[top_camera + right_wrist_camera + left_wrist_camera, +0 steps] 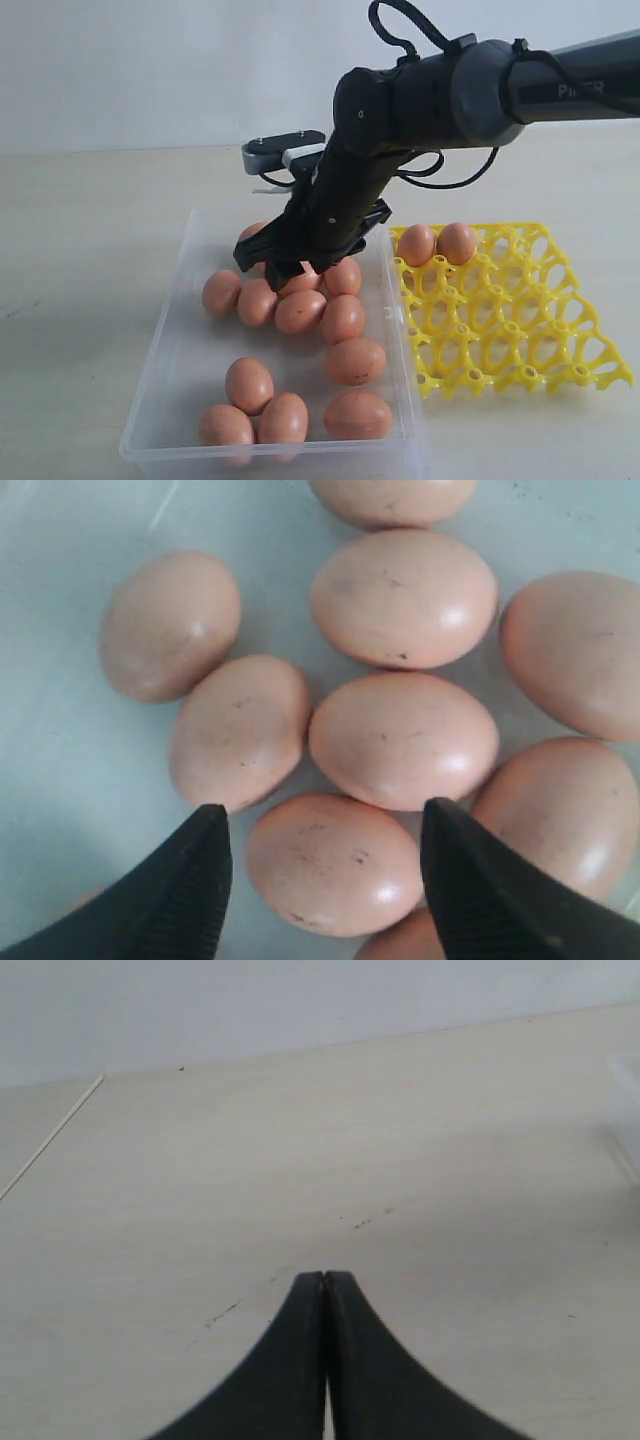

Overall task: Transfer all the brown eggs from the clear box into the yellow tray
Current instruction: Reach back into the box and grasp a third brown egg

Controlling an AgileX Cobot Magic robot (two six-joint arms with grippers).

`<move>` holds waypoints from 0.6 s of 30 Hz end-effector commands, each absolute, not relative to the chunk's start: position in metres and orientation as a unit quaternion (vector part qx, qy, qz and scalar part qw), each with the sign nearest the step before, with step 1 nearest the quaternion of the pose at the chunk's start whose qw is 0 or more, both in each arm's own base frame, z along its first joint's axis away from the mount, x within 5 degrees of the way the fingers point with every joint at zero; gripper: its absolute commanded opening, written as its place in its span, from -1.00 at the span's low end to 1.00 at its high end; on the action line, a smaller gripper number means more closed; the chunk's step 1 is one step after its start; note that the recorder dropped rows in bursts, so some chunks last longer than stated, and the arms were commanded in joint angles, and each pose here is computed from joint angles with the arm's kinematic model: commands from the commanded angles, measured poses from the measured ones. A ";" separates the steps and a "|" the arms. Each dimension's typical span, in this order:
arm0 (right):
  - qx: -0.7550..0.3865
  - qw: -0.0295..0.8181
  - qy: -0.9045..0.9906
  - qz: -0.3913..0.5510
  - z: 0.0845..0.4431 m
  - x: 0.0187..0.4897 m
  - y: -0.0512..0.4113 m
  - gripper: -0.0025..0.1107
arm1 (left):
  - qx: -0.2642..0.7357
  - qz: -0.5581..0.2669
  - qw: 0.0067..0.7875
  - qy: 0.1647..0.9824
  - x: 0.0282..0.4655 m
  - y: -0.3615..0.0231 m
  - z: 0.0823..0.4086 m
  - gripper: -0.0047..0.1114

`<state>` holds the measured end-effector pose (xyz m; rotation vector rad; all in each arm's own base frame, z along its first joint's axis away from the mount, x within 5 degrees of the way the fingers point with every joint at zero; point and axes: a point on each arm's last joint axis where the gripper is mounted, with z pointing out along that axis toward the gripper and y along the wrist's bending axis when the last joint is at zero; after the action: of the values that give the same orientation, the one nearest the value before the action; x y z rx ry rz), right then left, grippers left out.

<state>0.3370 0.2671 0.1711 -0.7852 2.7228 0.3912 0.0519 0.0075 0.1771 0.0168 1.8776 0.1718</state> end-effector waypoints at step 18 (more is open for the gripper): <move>-0.290 0.101 0.937 0.167 0.150 0.346 0.307 0.01 | 0.008 0.071 0.593 0.802 0.052 0.007 0.179 -0.92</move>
<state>0.3446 0.3049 0.1506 -0.8506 2.7748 0.4847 0.0519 0.0075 0.1771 0.0168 1.8776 0.1718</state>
